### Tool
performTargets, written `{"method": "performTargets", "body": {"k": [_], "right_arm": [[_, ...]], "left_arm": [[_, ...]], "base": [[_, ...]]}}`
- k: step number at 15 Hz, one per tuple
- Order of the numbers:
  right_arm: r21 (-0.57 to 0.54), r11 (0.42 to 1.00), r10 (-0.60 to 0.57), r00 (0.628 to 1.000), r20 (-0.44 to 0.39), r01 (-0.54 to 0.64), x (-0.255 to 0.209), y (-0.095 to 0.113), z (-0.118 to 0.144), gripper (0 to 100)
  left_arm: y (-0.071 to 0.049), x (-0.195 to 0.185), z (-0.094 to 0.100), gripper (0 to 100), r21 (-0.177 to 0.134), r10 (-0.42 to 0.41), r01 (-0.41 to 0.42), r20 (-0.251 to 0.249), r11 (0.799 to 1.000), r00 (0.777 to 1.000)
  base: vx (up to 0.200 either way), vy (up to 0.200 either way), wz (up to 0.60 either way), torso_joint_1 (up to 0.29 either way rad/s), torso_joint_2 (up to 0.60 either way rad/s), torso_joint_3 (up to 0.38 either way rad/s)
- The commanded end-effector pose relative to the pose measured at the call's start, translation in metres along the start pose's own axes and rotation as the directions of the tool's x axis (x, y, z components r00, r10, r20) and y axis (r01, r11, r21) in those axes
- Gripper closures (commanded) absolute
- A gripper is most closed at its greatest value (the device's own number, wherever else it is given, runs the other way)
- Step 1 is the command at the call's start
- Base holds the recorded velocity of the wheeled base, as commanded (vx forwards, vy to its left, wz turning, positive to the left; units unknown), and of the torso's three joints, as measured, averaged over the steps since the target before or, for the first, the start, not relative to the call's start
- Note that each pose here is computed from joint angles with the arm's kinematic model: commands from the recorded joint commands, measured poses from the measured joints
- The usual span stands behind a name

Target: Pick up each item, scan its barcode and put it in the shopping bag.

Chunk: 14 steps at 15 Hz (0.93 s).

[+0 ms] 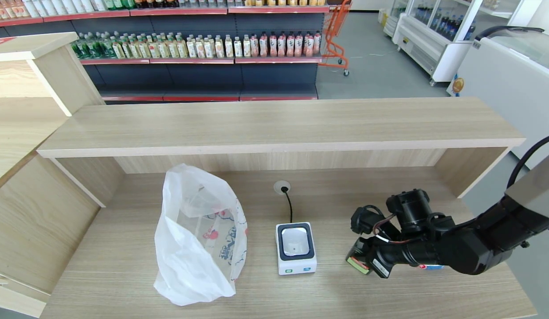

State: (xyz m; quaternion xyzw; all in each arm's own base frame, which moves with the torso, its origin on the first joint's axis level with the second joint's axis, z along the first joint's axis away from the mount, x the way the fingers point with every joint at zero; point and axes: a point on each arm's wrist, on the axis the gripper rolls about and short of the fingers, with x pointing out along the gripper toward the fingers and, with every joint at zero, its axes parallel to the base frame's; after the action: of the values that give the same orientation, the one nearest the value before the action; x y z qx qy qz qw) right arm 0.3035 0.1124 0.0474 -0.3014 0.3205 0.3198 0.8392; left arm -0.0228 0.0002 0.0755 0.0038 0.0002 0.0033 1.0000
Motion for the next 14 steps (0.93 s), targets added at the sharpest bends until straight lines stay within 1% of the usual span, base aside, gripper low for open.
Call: {"method": "performTargets", "body": {"k": [1, 3, 4, 6, 7, 8, 9, 10, 11, 12, 13, 14], "right_arm": [[0.024, 1.0, -0.001, 1.0, 0.004, 0.001, -0.002, 0.001, -0.001, 100], [0.183, 0.983, -0.035, 0.998, 0.051, 0.025, -0.024, 0.005, -0.003, 100], [0.282, 0.959, -0.062, 0.994, 0.088, 0.035, -0.04, 0.004, 0.001, 100], [0.428, 0.903, -0.123, 0.979, 0.166, 0.041, -0.077, 0.002, 0.007, 100], [0.453, 0.89, -0.148, 0.97, 0.191, 0.047, -0.095, 0.004, 0.004, 100], [0.454, 0.888, -0.176, 0.964, 0.198, 0.069, -0.109, 0.006, -0.002, 100], [0.416, 0.904, -0.197, 0.957, 0.213, 0.093, -0.121, 0.009, -0.006, 100], [0.36, 0.922, -0.231, 0.949, 0.216, 0.143, -0.13, 0.009, -0.014, 100], [0.24, 0.938, -0.303, 0.926, 0.226, 0.248, -0.141, 0.005, -0.028, 100], [0.218, 0.939, -0.316, 0.92, 0.23, 0.268, -0.143, 0.004, -0.03, 100], [0.037, 0.923, -0.375, 0.874, 0.308, 0.383, -0.158, 0.002, -0.031, 100], [-0.059, 0.914, -0.351, 0.856, 0.379, 0.401, -0.163, 0.002, -0.027, 100]], "left_arm": [[0.0, 0.0, 0.0, 0, 0.0, 0.0, 0.0, 0.0, 1.0, 1.0], [0.0, 0.0, 0.0, 0, 0.0, 0.001, -0.001, 0.0, 1.0, 1.0], [0.0, 0.0, 0.0, 0, 0.0, 0.0, 0.0, 0.0, 1.0, 1.0], [0.0, 0.0, 0.0, 0, 0.0, 0.0, 0.0, 0.0, 1.0, 1.0], [0.0, 0.0, 0.0, 0, 0.0, 0.001, -0.001, 0.0, 1.0, 1.0], [0.0, 0.0, 0.0, 0, 0.0, 0.001, -0.001, 0.0, 1.0, 1.0], [0.0, 0.0, 0.0, 0, 0.0, 0.0, 0.0, 0.0, 1.0, 1.0], [0.0, 0.0, 0.0, 0, 0.0, 0.0, 0.0, 0.0, 1.0, 1.0], [0.0, 0.0, 0.0, 0, 0.0, 0.0, 0.0, 0.0, 1.0, 1.0], [0.0, 0.0, 0.0, 0, 0.0, 0.001, -0.001, 0.0, 1.0, 1.0], [0.0, 0.0, 0.0, 0, 0.0, 0.001, -0.001, 0.0, 1.0, 1.0], [0.0, 0.0, 0.0, 0, 0.0, 0.0, 0.0, 0.0, 1.0, 1.0]], "base": [[0.0, 0.0, 0.0, 0.0, 0.0, 0.0], [0.0, 0.0, 0.0, 0.0, 0.0, 0.0], [0.0, 0.0, 0.0, 0.0, 0.0, 0.0], [0.0, 0.0, 0.0, 0.0, 0.0, 0.0], [0.0, 0.0, 0.0, 0.0, 0.0, 0.0], [0.0, 0.0, 0.0, 0.0, 0.0, 0.0], [0.0, 0.0, 0.0, 0.0, 0.0, 0.0], [0.0, 0.0, 0.0, 0.0, 0.0, 0.0], [0.0, 0.0, 0.0, 0.0, 0.0, 0.0], [0.0, 0.0, 0.0, 0.0, 0.0, 0.0], [0.0, 0.0, 0.0, 0.0, 0.0, 0.0], [0.0, 0.0, 0.0, 0.0, 0.0, 0.0]]}}
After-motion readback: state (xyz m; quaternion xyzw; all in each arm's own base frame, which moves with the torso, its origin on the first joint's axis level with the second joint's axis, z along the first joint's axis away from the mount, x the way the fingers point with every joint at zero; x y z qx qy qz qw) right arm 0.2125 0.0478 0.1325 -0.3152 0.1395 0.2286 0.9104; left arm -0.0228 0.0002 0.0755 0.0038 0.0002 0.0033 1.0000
